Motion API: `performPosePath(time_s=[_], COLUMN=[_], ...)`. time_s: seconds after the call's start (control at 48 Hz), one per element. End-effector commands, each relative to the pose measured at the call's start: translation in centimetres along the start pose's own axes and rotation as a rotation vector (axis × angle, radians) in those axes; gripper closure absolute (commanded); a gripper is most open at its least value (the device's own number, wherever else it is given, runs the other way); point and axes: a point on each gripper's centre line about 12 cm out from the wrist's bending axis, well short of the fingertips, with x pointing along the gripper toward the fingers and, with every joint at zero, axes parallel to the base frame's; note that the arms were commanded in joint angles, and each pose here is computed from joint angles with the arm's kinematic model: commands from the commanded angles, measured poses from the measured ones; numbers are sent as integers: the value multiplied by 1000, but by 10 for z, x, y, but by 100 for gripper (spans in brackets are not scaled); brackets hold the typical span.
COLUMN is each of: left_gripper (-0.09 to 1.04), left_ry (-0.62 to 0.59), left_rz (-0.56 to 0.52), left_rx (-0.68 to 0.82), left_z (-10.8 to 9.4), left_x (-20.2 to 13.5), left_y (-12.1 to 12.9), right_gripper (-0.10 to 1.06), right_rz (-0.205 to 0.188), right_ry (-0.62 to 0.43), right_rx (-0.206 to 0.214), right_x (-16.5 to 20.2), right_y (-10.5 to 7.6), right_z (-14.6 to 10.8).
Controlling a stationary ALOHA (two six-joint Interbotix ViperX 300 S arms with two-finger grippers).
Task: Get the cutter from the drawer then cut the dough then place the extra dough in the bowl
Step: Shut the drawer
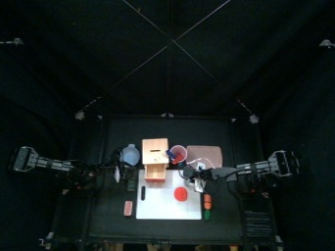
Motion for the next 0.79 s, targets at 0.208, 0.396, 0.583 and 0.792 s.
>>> performPosePath(time_s=[0.208,0.396,0.583,0.792], left_gripper=[9,9,9,9], left_ry=[-16,-17,-35,-112], left_rz=[-3,-2,7,40], left_rx=[0,0,-7,-41], left_z=[5,5,11,35], left_x=[1,1,2,5], left_y=[-2,-2,-1,2], right_gripper=[41,30,21,21], right_rz=[-2,-1,3,11], right_ry=[-59,-63,-83,-138], right_rx=[41,44,46,32], right_x=[-4,-5,-11,-30], right_y=[-11,-10,-10,-6], right_z=[3,5,10,26])
